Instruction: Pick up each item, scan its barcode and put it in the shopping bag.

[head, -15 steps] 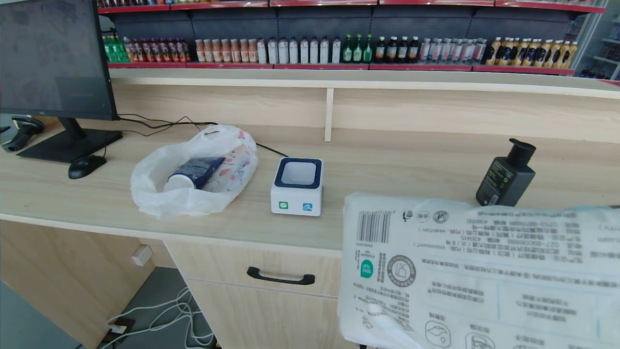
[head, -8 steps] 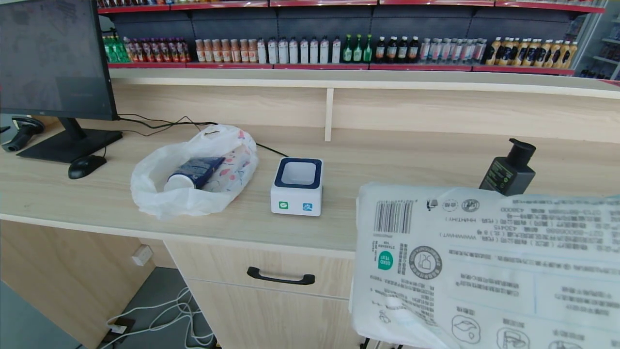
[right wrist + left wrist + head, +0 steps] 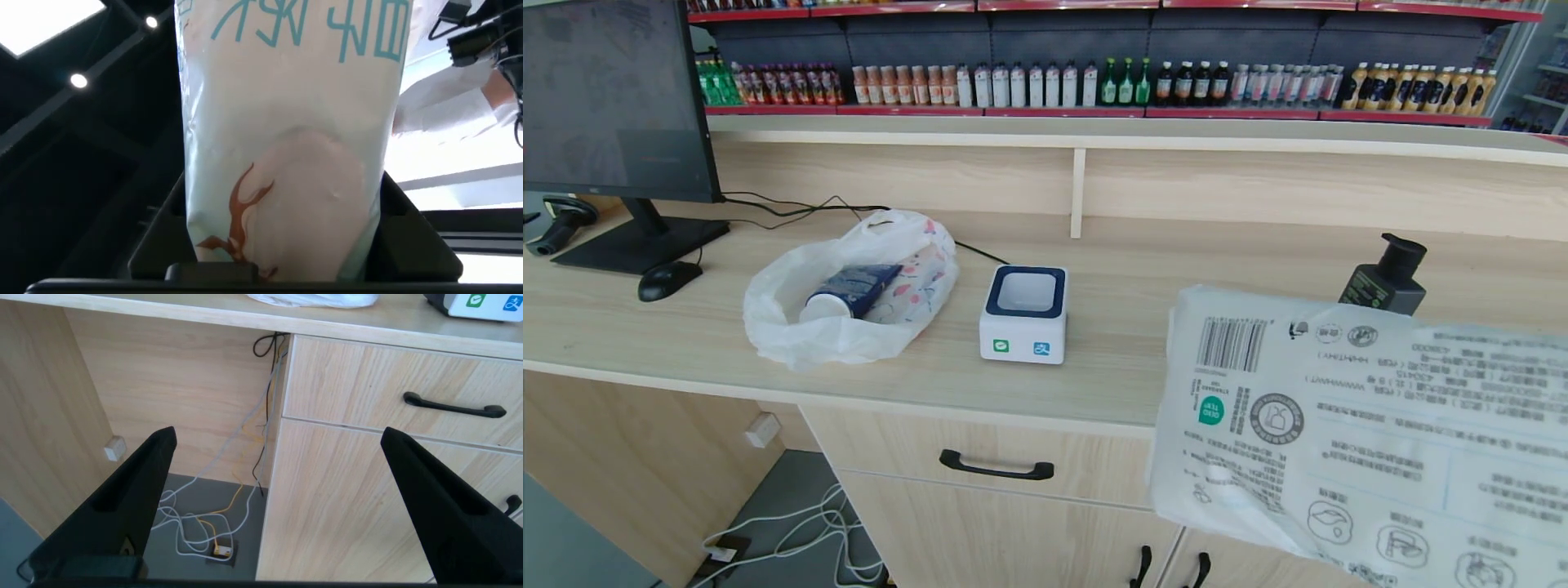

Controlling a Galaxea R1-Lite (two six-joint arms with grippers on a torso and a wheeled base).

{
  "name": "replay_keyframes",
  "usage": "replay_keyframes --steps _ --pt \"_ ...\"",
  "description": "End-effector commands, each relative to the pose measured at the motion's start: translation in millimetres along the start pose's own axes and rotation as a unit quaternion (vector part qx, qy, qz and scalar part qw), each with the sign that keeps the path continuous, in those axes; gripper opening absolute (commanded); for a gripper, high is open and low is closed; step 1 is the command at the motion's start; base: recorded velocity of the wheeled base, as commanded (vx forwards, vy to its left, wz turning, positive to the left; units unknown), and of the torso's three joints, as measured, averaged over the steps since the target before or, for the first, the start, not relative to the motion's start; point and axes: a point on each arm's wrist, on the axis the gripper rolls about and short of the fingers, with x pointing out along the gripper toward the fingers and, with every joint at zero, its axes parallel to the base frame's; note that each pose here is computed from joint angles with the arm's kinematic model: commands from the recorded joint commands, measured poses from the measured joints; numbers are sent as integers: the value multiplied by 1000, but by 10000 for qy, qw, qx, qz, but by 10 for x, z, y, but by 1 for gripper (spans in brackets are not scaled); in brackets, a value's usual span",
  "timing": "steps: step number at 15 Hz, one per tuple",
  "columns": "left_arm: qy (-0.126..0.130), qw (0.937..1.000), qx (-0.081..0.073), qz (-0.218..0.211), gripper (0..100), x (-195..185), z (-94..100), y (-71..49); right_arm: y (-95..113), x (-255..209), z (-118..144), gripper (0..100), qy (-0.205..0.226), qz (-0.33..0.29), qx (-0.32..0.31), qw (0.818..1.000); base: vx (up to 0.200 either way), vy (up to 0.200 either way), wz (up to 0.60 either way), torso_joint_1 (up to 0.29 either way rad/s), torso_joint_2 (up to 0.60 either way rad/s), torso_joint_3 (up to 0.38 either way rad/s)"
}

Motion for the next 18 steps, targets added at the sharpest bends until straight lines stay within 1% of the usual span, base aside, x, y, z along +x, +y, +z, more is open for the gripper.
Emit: replay_keyframes --steps 1,3,4,5,6,7,8,9,10,11,12,13,14,15,16,18 --pt "-2 10000 -1 1 100 0 0 0 -17 -97 -124 0 65 83 -746 9972 0 0 0 0 0 0" --pt "-2 10000 -1 1 100 0 0 0 -49 -178 -208 0 80 139 -1845 9827 0 0 0 0 0 0" --pt "-2 10000 -1 1 100 0 0 0 -91 -228 -234 0 50 129 -2574 9662 0 0 0 0 0 0" --pt "-2 10000 -1 1 100 0 0 0 -114 -248 -244 0 41 117 -3128 9497 0 0 0 0 0 0" --pt "-2 10000 -1 1 100 0 0 0 -198 -279 -196 0 -48 -45 -4299 9029 0 0 0 0 0 0" --pt "-2 10000 -1 1 100 0 0 0 -267 -283 -109 0 -139 -258 -4927 8697 0 0 0 0 0 0" --pt "-2 10000 -1 1 100 0 0 0 -297 -295 -17 0 -283 -452 -5589 8275 0 0 0 0 0 0" --pt "-2 10000 -1 1 100 0 0 0 -294 -301 25 0 -381 -522 -5820 8106 0 0 0 0 0 0" --pt "-2 10000 -1 1 100 0 0 0 -301 -328 134 0 -598 -796 -6287 7713 0 0 0 0 0 0" --pt "6 10000 -1 1 100 0 -2 0 -319 -369 260 0 -782 -1161 -6902 7099 0 0 0 0 0 0" --pt "-2 10000 -1 1 100 0 0 0 -325 -387 297 0 -857 -1326 -7276 6676 0 0 0 0 0 0" --pt "-2 10000 -1 1 100 0 0 0 -329 -383 320 0 -843 -1452 -7658 6208 0 0 0 0 0 0" --pt "-2 10000 -1 1 100 0 0 0 -327 -382 332 0 -880 -1529 -7903 5868 0 0 0 0 0 0" --pt "-2 10000 -1 1 100 0 0 0 -300 -363 357 0 -996 -1581 -8050 5630 0 0 0 0 0 0" --pt "-2 10000 -1 1 100 0 0 0 -244 -326 398 0 -1222 -1652 -8230 5295 0 0 0 0 0 0" --pt "-2 10000 -1 1 100 0 0 0 -154 -269 503 0 -1884 -1938 -8383 4734 0 0 0 0 0 0"
